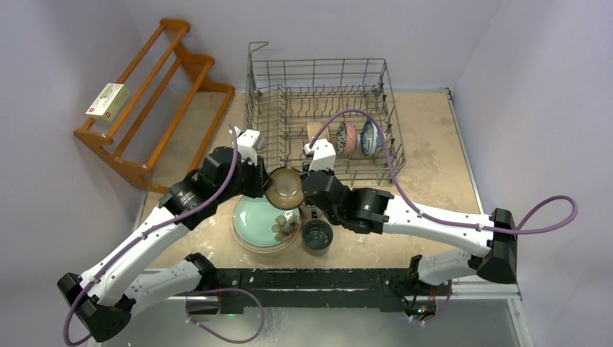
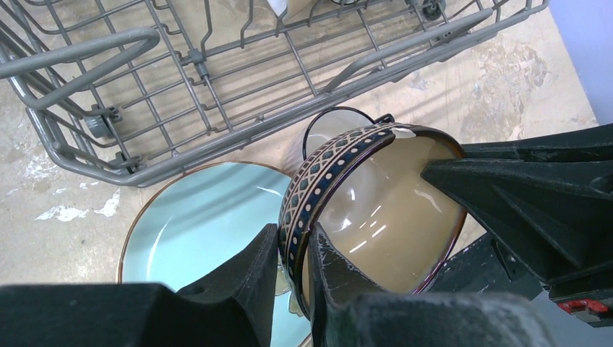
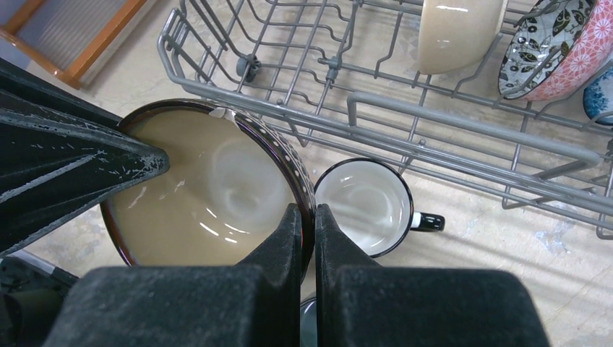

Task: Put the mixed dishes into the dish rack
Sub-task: Pick up the bowl from the center of the board.

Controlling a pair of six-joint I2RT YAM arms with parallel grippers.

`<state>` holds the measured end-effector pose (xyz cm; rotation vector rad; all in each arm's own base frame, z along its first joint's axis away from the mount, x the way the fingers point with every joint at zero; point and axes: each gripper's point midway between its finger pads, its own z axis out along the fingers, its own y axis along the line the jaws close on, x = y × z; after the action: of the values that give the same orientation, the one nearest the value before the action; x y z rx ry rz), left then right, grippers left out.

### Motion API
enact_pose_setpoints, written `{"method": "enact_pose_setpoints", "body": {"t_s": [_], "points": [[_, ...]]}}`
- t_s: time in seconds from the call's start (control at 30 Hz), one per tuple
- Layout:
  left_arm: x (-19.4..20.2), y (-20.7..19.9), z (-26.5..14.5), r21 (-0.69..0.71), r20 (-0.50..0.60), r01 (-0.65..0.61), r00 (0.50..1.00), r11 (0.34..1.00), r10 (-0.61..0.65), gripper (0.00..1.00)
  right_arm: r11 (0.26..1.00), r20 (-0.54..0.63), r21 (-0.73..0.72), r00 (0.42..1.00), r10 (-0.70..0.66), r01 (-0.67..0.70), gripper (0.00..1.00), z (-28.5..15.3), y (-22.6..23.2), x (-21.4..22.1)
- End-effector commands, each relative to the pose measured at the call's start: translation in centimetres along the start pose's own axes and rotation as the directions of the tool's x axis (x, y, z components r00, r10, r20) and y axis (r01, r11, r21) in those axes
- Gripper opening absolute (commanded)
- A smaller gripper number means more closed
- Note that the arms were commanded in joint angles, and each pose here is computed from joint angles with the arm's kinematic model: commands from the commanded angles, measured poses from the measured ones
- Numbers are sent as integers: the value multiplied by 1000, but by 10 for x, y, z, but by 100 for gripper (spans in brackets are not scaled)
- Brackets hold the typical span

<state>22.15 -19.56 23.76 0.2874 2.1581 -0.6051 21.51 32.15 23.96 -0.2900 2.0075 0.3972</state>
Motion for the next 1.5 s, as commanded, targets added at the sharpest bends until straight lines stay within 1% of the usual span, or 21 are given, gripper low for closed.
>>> {"method": "enact_pose_setpoints", "body": {"t_s": [0.0, 0.07, 0.13, 0.17, 0.37, 0.47, 0.6, 0.7, 0.77, 0.87, 0.93, 1.03, 1.13, 1.3, 1.47], "points": [[-8, -3, 2, 10, 34, 7, 999, 1000, -8, 0, 976, 152, -138, 970, 190, -170, 3, -25, 26, -67], [-8, -3, 2, 6, 38, 9, 999, 1000, -9, 0, 974, 152, -143, 969, 197, -176, 13, -26, 26, -67], [-9, -3, 2, 7, 45, 11, 999, 1000, -11, 0, 972, 146, -147, 968, 202, -181, 17, -27, 26, -65], [-9, -2, 2, 6, 48, 14, 999, 1000, -14, 0, 971, 145, -149, 967, 209, -187, 21, -27, 26, -65], [-12, -1, 1, 0, 73, 16, 997, 1000, -16, 0, 960, 104, -172, 965, 242, -222, 53, -33, 21, -50], [-17, -2, -1, 5, 96, 24, 995, 1000, -24, 0, 951, 109, -185, 957, 270, -248, 64, -39, 15, -49], [-25, -7, -4, 31, 129, 29, 991, 999, -33, 0, 936, 96, -212, 948, 304, -279, 74, -43, 8, -45], [-31, -16, -5, 76, 146, 30, 988, 997, -41, 0, 917, 77, -251, 938, 339, -311, 78, -43, 1, -43], [-35, -19, -5, 99, 159, 30, 986, 995, -45, 0, 896, 52, -304, 934, 353, -322, 81, -42, -3, -38], [-38, -25, -4, 151, 157, 35, 986, 988, -59, 0, 857, 59, -390, 920, 388, -337, 91, -45, -9, -44], [-40, -27, -4, 195, 153, 50, 985, 980, -81, 0, 833, 53, -444, 918, 392, -330, 97, -50, -5, -45], [-43, -32, -4, 292, 131, 87, 983, 953, -129, 0, 806, 29, -494, 921, 389, -325, 99, -53, 3, -42], [-50, -36, -9, 377, 137, 109, 976, 920, -172, 0, 793, 4, -501, 916, 401, -345, 99, -50, 6, -37], [-52, -50, -13, 467, 116, 116, 975, 877, -191, 0, 751, -26, -541, 900, 435, -379, 99, -50, 12, -35], [-58, -64, -25, 543, 141, 93, 970, 835, -199, 0, 718, -42, -536, 864, 502, -444, 99, -49, 9, -39]]}}
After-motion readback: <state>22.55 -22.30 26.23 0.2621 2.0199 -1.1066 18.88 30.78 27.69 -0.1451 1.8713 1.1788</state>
